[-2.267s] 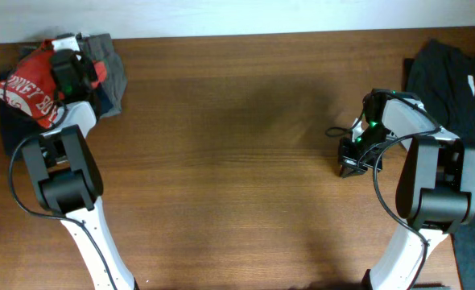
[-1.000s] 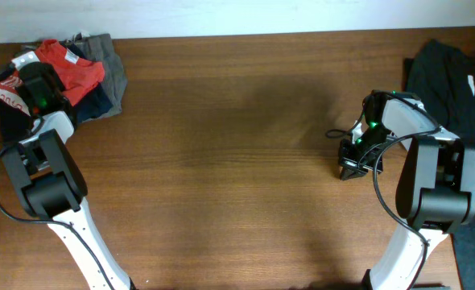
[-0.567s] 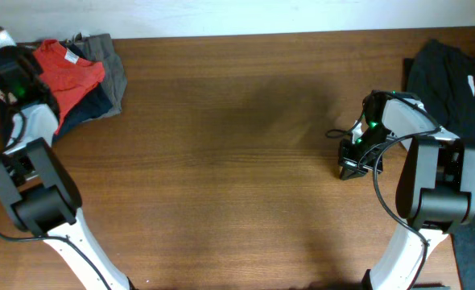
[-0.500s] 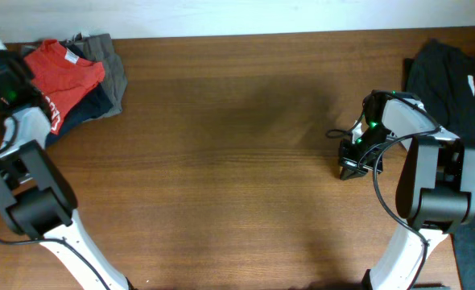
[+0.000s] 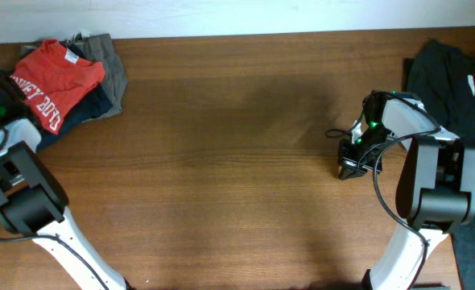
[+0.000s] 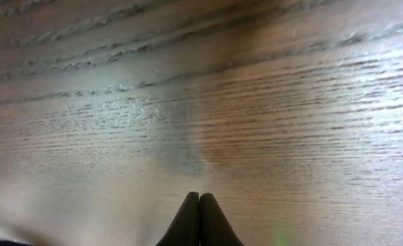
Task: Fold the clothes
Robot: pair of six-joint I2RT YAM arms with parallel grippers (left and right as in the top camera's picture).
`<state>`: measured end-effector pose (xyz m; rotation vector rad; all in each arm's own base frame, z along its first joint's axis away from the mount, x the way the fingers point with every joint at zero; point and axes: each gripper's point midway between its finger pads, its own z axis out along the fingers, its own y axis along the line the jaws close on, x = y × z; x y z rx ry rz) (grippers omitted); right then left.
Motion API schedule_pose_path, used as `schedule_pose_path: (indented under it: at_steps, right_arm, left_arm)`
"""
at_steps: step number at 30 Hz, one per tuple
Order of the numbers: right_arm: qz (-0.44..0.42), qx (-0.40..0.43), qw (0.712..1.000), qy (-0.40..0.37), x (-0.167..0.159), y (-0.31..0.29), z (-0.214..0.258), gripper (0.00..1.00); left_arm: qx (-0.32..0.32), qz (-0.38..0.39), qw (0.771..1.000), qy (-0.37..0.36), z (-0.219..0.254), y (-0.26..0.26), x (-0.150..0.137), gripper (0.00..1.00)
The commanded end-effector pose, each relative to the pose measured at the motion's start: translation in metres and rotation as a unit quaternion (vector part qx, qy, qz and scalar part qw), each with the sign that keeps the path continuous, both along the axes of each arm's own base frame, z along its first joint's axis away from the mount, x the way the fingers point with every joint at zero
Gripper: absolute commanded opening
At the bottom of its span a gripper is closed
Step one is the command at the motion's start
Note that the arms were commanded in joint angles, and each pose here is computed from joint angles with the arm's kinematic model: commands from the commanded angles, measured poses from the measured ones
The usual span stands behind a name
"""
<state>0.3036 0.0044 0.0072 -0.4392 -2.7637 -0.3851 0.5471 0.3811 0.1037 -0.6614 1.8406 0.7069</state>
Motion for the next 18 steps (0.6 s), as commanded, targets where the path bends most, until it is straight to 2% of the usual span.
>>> schedule_pose_path:
  at_steps: [1,5,10,15,18]
  right_arm:
    - [-0.003,0.008,1.000,0.007,-0.003,0.004,0.000,0.04]
    - [-0.002,0.008,1.000,0.007,-0.003,0.004,0.000,0.04]
    - [-0.002,0.009,1.000,0.012,-0.005,0.004,0.000,0.04]
    - [-0.002,0.009,1.000,0.011,-0.005,0.004,0.000,0.04]
    - [-0.002,0.009,1.000,0.011,-0.005,0.004,0.000,0.04]
  left_arm:
    - [-0.011,-0.018,0.999,0.030,-0.036,-0.012,0.006,0.01]
    - [-0.001,-0.014,1.000,0.018,-0.028,-0.013,0.009,0.01]
    - [0.081,0.026,0.996,-0.018,0.050,-0.013,0.008,0.01]
    - [0.100,0.015,0.993,-0.061,0.110,-0.033,0.013,0.01]
    - [0.095,-0.009,0.994,-0.054,0.120,-0.062,0.024,0.01]
